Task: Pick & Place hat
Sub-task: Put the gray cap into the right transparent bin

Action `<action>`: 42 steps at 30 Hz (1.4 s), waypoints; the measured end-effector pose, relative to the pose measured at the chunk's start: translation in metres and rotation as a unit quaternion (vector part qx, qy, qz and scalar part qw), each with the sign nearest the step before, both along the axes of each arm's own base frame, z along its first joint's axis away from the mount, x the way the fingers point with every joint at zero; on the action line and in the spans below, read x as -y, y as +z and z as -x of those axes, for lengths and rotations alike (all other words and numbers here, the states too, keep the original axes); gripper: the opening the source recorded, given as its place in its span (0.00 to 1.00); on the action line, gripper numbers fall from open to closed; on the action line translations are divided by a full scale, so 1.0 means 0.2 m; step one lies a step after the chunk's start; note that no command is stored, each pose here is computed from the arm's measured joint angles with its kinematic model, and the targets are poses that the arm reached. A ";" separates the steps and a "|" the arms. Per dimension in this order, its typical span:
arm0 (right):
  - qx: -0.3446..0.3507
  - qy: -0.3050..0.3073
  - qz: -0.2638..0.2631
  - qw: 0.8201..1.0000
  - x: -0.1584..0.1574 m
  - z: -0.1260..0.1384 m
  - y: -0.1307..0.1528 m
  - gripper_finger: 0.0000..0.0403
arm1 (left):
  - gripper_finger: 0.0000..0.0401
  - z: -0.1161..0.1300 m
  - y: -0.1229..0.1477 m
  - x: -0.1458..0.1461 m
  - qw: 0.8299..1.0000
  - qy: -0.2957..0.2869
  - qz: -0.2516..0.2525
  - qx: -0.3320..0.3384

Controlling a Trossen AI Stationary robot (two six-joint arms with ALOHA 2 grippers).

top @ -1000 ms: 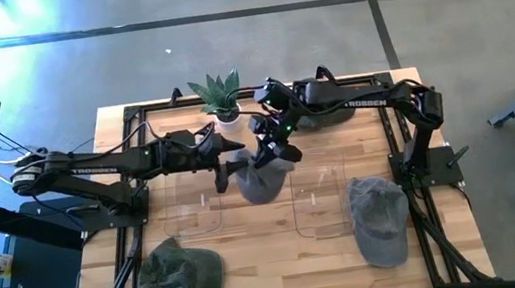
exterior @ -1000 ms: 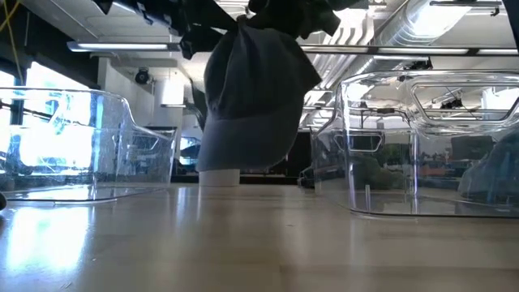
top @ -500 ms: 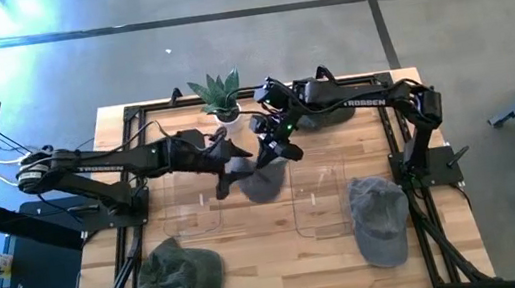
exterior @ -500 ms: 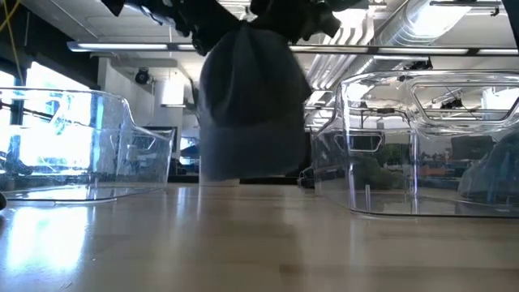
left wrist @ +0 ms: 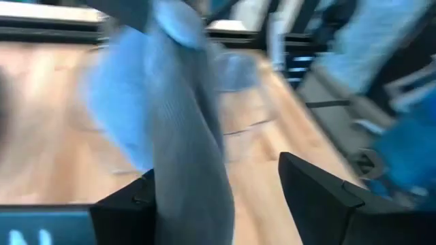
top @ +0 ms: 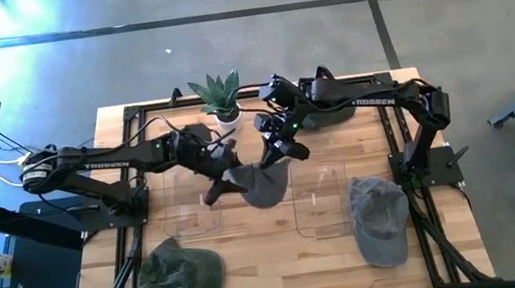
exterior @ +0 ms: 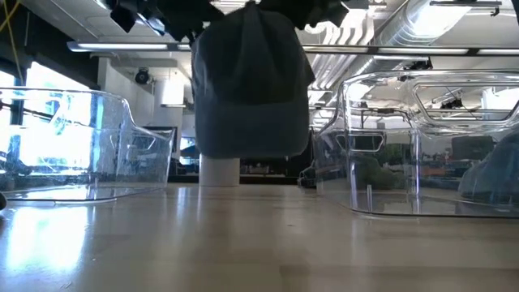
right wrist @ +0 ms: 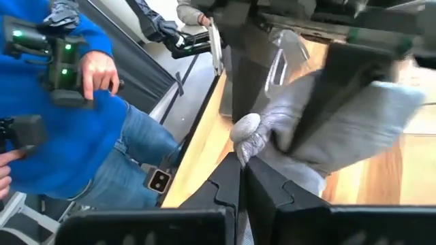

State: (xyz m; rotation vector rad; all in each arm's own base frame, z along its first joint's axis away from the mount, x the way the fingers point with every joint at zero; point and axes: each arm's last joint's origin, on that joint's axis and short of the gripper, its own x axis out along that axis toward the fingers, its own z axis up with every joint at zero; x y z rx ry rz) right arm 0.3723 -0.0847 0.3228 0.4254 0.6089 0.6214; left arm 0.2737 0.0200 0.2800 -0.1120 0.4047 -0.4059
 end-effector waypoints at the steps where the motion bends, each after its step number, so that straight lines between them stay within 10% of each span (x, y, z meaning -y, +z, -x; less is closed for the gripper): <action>1: 0.001 0.001 -0.001 1.000 0.00 0.01 0.01 0.02 | 0.49 0.01 0.01 0.00 1.000 -0.013 0.006 0.004; 16: 0.022 0.058 -0.012 0.998 -0.07 0.02 0.03 0.04 | 0.02 0.03 0.22 0.03 0.993 -0.094 0.024 0.069; 27: 0.041 0.080 -0.013 0.996 -0.06 0.03 0.03 0.35 | 0.01 0.04 0.43 0.03 0.993 -0.092 0.053 0.059; 33: 0.145 0.120 0.125 0.974 -0.09 0.02 0.01 0.59 | 0.00 0.05 0.51 0.03 0.994 -0.071 0.045 0.064; 37: 0.178 0.124 0.197 0.956 -0.16 -0.02 -0.02 0.61 | 0.00 0.06 0.53 0.03 0.996 -0.055 0.040 0.059; 42: 0.178 0.148 0.138 0.963 -0.23 -0.03 -0.03 0.58 | 0.00 0.07 0.55 0.02 0.998 -0.040 0.039 0.033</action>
